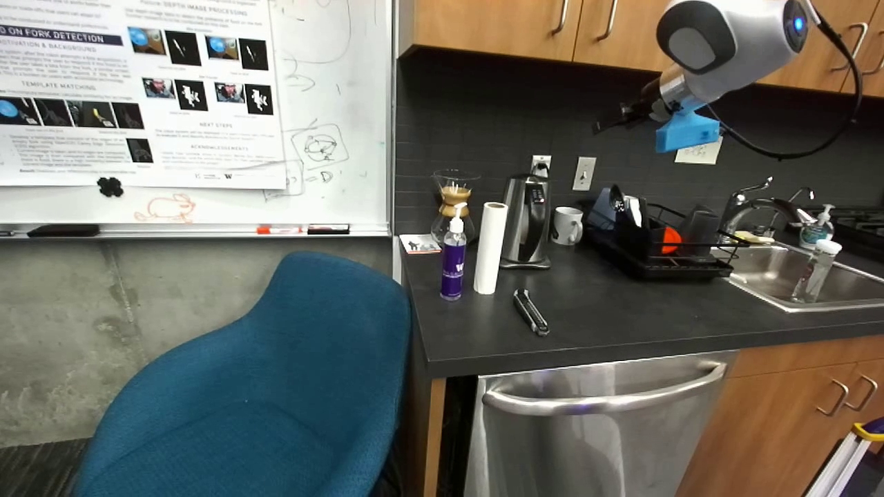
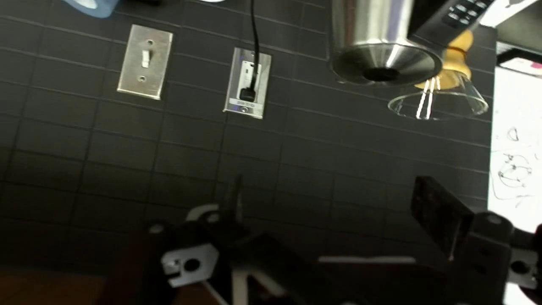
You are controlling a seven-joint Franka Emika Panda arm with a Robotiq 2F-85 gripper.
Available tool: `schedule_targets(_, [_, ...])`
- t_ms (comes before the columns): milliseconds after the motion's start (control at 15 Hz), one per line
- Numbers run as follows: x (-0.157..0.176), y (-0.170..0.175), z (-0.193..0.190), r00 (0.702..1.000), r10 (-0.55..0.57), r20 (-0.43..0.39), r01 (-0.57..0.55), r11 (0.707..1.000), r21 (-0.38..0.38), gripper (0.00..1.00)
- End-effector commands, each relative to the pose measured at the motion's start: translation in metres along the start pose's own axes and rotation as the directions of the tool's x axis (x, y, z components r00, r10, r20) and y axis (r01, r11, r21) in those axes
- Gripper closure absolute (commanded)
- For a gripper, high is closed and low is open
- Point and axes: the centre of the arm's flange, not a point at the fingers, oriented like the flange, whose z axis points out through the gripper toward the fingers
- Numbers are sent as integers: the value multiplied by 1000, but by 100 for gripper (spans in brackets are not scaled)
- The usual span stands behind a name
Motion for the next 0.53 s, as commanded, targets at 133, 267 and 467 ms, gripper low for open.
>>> schedule_targets(133, [-13, -6, -55, 970, -202, 134, 220, 967, -127, 0])
schedule_targets(267, [-23, 11, -45, 950, -254, 180, 283, 945, -163, 0])
schedule_targets(467, [-37, 38, -34, 902, -338, 269, 388, 908, -161, 0])
